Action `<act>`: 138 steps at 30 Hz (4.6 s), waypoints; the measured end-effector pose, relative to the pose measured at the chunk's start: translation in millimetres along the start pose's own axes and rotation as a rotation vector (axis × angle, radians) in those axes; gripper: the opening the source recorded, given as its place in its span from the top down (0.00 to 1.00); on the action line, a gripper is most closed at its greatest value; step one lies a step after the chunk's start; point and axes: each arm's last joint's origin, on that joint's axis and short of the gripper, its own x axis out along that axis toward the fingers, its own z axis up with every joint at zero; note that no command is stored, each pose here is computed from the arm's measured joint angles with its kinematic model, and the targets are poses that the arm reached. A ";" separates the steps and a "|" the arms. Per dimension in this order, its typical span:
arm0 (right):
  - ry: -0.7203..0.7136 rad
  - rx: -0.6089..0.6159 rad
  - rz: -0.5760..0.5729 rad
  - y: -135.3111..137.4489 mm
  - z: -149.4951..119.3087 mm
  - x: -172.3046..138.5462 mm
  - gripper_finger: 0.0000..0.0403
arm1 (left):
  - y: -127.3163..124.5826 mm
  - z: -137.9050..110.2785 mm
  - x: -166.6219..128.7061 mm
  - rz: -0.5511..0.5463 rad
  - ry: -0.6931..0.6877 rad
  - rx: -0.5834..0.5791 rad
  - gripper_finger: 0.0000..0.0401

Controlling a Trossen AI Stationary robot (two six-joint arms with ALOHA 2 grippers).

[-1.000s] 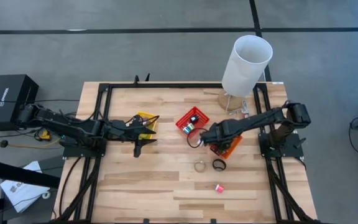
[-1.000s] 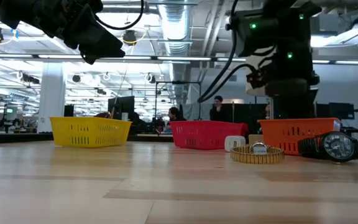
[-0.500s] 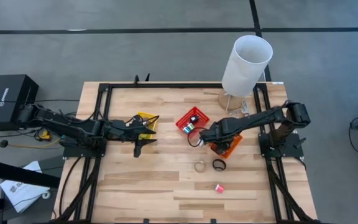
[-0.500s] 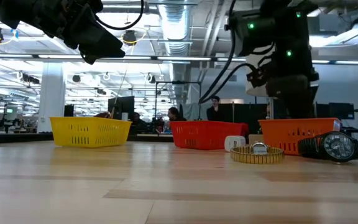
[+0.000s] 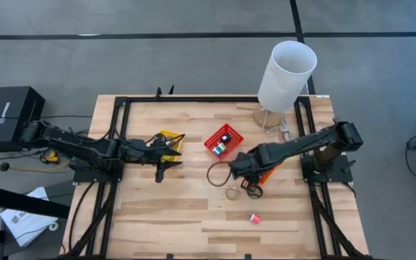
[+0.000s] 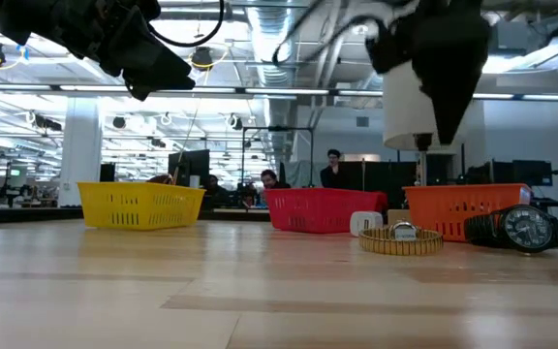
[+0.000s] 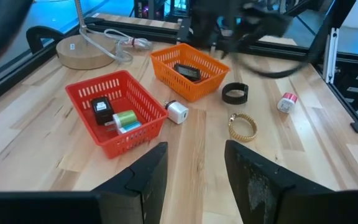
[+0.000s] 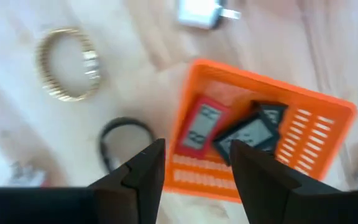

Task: Pick & Place Office items
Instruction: Put the gold watch into the yellow bin

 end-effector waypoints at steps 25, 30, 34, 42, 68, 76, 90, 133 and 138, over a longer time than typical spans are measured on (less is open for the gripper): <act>-0.394 -0.196 0.275 27.2 -34.5 -67.9 0.58 | -13.3 -1.8 -3.2 -0.066 0.002 -0.025 0.62; -0.351 -0.247 0.295 36.2 -50.0 -43.7 0.58 | -21.8 2.0 -3.5 -0.113 -0.050 -0.029 0.62; -0.330 -0.172 0.311 28.2 -66.6 -32.2 0.58 | -31.9 1.5 4.4 -0.152 -0.083 -0.023 0.62; -0.529 -0.193 0.386 14.1 -106.2 -11.0 0.58 | -50.4 -5.2 46.9 -0.160 -0.082 0.059 0.62; -0.561 -0.410 0.334 92.7 -48.5 66.1 0.64 | -55.9 17.1 53.8 -0.151 -0.139 0.178 0.62; -0.389 -0.418 0.309 101.6 -26.7 91.7 0.66 | -53.3 18.4 54.1 -0.141 -0.143 0.179 0.62; -0.354 -0.407 0.277 96.2 -18.8 88.2 0.68 | -53.4 18.2 54.0 -0.141 -0.142 0.181 0.62; -0.619 -0.687 0.198 74.8 4.9 4.4 0.98 | -54.6 18.9 53.6 -0.174 -0.146 0.162 0.62; -0.802 -0.760 0.218 49.9 -4.3 -45.9 0.99 | -56.0 18.5 53.3 -0.221 -0.141 0.170 0.62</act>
